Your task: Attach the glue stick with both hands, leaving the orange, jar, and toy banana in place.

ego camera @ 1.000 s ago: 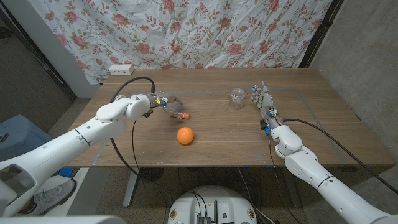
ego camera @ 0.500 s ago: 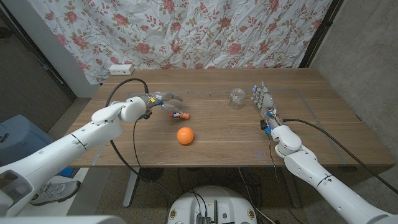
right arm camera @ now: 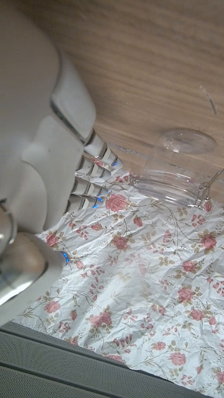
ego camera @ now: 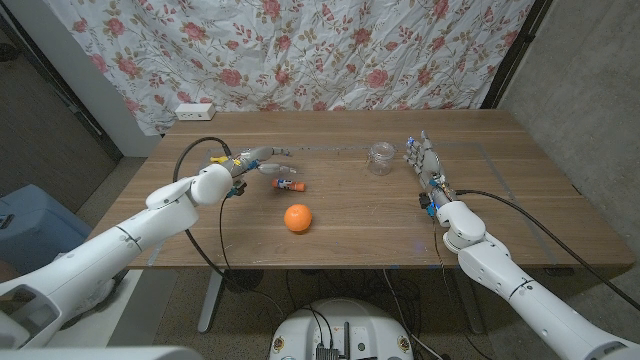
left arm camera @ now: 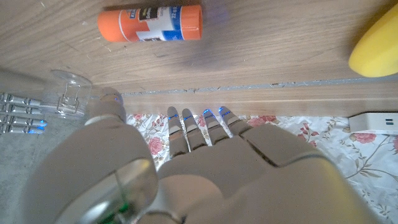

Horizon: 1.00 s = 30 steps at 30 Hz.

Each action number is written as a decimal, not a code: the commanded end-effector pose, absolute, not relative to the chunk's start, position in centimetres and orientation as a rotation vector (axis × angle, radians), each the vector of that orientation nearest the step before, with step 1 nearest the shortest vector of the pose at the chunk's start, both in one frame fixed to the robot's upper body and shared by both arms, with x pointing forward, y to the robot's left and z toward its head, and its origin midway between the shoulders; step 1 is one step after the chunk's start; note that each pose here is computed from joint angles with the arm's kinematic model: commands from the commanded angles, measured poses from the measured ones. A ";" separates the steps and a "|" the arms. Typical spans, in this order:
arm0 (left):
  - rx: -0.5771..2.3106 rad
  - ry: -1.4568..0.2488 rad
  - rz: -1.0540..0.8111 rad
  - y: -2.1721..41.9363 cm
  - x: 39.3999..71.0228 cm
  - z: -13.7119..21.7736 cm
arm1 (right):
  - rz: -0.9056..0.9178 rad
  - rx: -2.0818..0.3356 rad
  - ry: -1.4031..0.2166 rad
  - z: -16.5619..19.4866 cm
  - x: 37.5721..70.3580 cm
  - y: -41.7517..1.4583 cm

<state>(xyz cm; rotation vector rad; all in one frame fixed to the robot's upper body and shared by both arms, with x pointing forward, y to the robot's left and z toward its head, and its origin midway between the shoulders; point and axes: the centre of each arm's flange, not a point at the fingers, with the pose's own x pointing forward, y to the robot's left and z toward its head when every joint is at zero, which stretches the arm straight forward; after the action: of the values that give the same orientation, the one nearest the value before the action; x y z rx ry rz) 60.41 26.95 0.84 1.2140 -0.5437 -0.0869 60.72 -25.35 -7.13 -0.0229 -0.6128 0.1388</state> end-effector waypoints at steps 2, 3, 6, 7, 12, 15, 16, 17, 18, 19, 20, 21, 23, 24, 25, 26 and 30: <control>0.946 -0.586 -0.046 27.5 61.4 -0.3 | 0.141 -0.023 -0.605 -7.1 61.2 -25.7; 0.933 -0.588 -0.043 27.5 61.4 -0.4 | 0.140 -0.026 -0.604 -7.0 61.2 -25.7; 0.870 -0.596 -0.044 27.6 61.6 -0.6 | 0.138 -0.036 -0.599 -7.0 61.2 -25.9; 0.860 -0.602 -0.045 27.6 61.6 -0.7 | 0.135 -0.036 -0.597 -6.9 61.2 -25.9; 0.787 -0.609 -0.034 27.6 61.8 -1.1 | 0.131 -0.039 -0.593 -7.0 61.2 -26.0; 0.738 -0.616 -0.031 27.7 62.0 -1.5 | 0.126 -0.041 -0.595 -7.1 61.2 -25.9; 0.720 -0.622 -0.036 27.7 62.1 -1.6 | 0.124 -0.040 -0.595 -7.1 61.1 -25.9; 0.703 -0.622 -0.034 27.7 62.1 -1.8 | 0.123 -0.039 -0.595 -7.2 61.1 -25.8; 0.688 -0.623 -0.031 27.7 62.2 -1.9 | 0.122 -0.037 -0.596 -7.2 61.1 -25.8; 0.675 -0.623 -0.027 27.7 62.2 -2.1 | 0.121 -0.036 -0.597 -7.3 61.1 -25.8; 0.661 -0.633 -0.036 27.7 62.3 -2.2 | 0.121 -0.036 -0.596 -7.3 61.1 -25.8; 0.654 -0.629 -0.030 27.7 62.3 -2.2 | 0.119 -0.037 -0.595 -7.3 61.1 -25.8; 0.633 -0.636 -0.029 27.7 62.4 -2.4 | 0.120 -0.035 -0.597 -7.3 61.1 -25.7; 0.619 -0.639 -0.029 27.7 62.5 -2.5 | 0.119 -0.035 -0.597 -7.3 61.1 -25.7; 0.606 -0.640 -0.028 27.7 62.5 -2.6 | 0.117 -0.035 -0.598 -7.3 61.0 -25.7; 0.591 -0.642 -0.031 27.8 62.6 -2.7 | 0.116 -0.034 -0.599 -7.3 61.0 -25.7; 0.534 -0.645 -0.052 28.1 63.2 -2.9 | 0.113 -0.033 -0.600 -7.2 60.9 -25.6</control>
<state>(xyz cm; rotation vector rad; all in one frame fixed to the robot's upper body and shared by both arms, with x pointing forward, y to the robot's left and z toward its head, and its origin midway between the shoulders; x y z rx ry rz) 62.29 27.62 -2.00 0.6864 -0.6274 -0.0397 61.10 -25.83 -7.19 -0.0352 -0.5977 0.1211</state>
